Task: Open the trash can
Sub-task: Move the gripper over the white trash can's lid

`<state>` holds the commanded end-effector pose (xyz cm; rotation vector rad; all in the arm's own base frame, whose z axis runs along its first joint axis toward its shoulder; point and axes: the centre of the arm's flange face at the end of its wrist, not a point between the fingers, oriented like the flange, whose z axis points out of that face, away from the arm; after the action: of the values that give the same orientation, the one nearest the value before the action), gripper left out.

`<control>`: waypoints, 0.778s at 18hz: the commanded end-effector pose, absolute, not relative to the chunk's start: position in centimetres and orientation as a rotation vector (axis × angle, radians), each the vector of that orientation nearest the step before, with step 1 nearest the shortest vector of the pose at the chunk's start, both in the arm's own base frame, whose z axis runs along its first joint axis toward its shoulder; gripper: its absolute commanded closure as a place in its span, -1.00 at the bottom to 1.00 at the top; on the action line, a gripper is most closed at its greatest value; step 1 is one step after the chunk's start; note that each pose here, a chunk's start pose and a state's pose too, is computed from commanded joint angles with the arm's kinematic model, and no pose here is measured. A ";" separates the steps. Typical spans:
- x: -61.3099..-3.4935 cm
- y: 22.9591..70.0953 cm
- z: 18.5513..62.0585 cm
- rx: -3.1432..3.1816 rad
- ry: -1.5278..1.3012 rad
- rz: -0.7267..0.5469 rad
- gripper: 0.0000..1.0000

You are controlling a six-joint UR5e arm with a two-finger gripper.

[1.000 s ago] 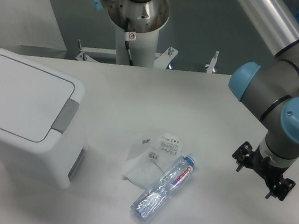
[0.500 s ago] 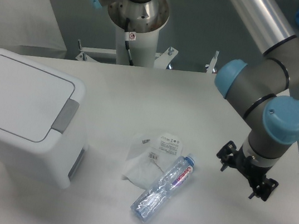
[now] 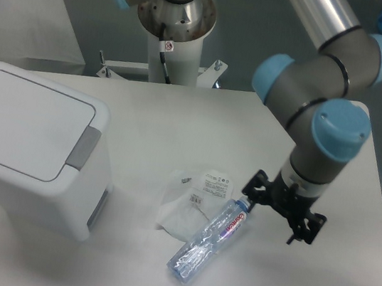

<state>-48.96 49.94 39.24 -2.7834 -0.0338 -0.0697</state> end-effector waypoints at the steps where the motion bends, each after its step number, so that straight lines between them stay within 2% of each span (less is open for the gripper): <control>1: -48.3 50.5 40.0 -2.745 -0.106 -0.105 -1.00; 6: -43.5 53.1 45.0 -2.587 -0.250 -0.237 -1.00; 12: -37.0 55.3 49.5 -2.440 -0.122 -0.345 -1.00; 14: -35.3 56.0 49.1 -2.442 -0.091 -0.369 -1.00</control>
<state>-35.28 56.05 49.05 -2.4422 -0.0906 -0.3687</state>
